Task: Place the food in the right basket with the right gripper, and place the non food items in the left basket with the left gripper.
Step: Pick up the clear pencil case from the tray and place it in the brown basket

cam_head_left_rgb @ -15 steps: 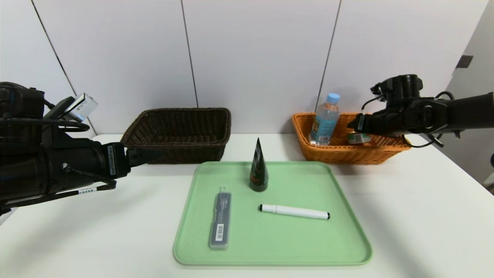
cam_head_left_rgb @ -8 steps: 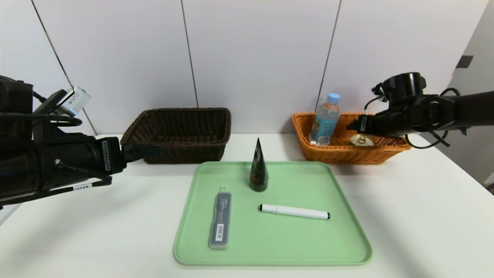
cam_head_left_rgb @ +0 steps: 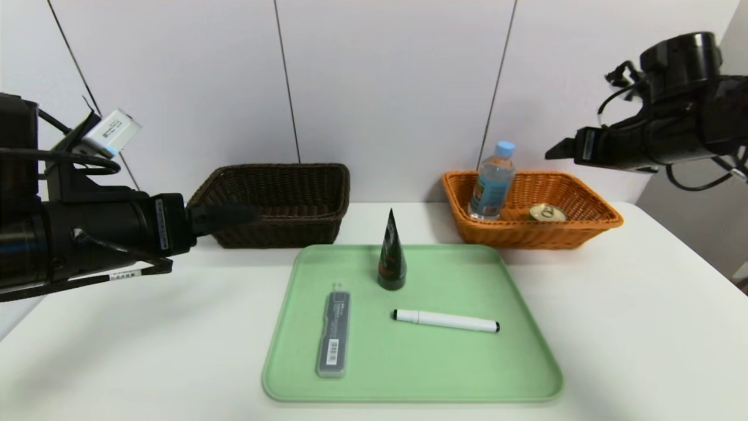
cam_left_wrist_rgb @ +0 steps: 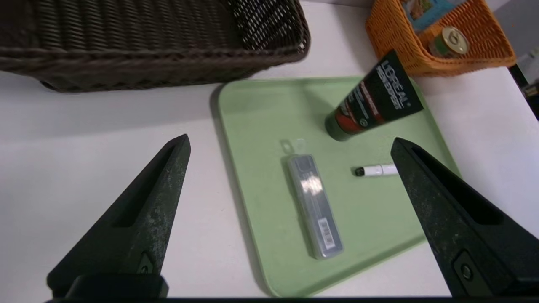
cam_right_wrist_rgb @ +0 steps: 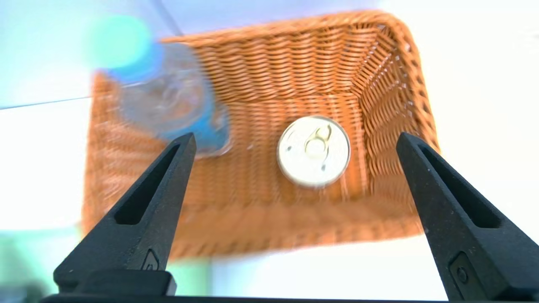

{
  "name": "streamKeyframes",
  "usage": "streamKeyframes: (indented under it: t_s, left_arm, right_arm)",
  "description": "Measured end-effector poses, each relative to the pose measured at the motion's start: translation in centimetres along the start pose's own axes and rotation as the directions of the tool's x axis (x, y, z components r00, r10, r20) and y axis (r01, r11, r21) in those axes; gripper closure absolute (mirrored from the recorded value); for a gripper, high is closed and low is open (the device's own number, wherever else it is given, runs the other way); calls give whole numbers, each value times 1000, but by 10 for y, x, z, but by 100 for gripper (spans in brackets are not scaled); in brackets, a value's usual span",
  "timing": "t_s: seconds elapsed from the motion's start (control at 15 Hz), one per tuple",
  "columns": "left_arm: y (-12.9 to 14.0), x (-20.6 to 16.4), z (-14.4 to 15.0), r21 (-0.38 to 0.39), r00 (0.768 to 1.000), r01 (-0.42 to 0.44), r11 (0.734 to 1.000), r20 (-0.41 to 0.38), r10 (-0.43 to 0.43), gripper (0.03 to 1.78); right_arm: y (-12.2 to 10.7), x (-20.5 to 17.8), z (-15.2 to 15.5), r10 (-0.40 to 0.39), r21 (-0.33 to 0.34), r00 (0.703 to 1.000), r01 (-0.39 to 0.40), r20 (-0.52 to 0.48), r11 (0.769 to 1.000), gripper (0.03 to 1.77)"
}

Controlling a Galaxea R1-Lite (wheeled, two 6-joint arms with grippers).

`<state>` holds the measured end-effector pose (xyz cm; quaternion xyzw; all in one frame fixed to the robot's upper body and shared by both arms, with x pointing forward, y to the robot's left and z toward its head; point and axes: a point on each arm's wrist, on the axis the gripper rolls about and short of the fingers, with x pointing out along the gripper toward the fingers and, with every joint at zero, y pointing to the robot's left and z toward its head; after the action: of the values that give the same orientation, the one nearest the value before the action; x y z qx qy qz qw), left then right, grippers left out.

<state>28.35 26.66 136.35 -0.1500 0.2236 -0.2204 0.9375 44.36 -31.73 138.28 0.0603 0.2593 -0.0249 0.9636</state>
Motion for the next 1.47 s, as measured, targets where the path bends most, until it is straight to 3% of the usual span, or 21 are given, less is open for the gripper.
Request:
streamKeyframes:
  t_s: [0.33, 0.53, 0.73, 0.87, 1.07, 1.2, 1.47]
  left_arm:
    - [-44, -7, -19, -6, 982, 81, 997, -168, -80, 12]
    - [-65, -2, -27, 46, 956, 53, 998, -290, -38, 12]
    - [-84, 12, -15, 71, 931, 47, 996, -363, -18, 12]
    - [-92, 26, -9, 89, 893, 9, 996, -449, 32, 12]
    - [-100, 56, -13, 117, 826, -43, 992, -554, 101, 12]
    - [-107, 76, -17, 103, 801, -68, 992, -587, 116, 12]
    - [-118, 114, -28, 83, 746, -125, 989, -649, 149, 12]
  right_arm:
    - [-5, -98, -3, -11, 6, 1000, 11, 15, 1000, 13]
    - [-15, -134, -34, -25, 7, 999, 26, -19, 1000, 11]
    - [-26, -157, -69, -44, 15, 997, 45, -62, 999, 11]
    - [-28, -171, -81, -33, 11, 998, 34, -51, 999, 11]
    - [-27, -192, -92, 73, -38, 996, -75, -46, 996, 11]
    - [-29, -195, -105, 68, -101, 990, -81, -124, 992, 11]
    - [-29, -178, -111, 51, -106, 971, -78, -234, 991, 10]
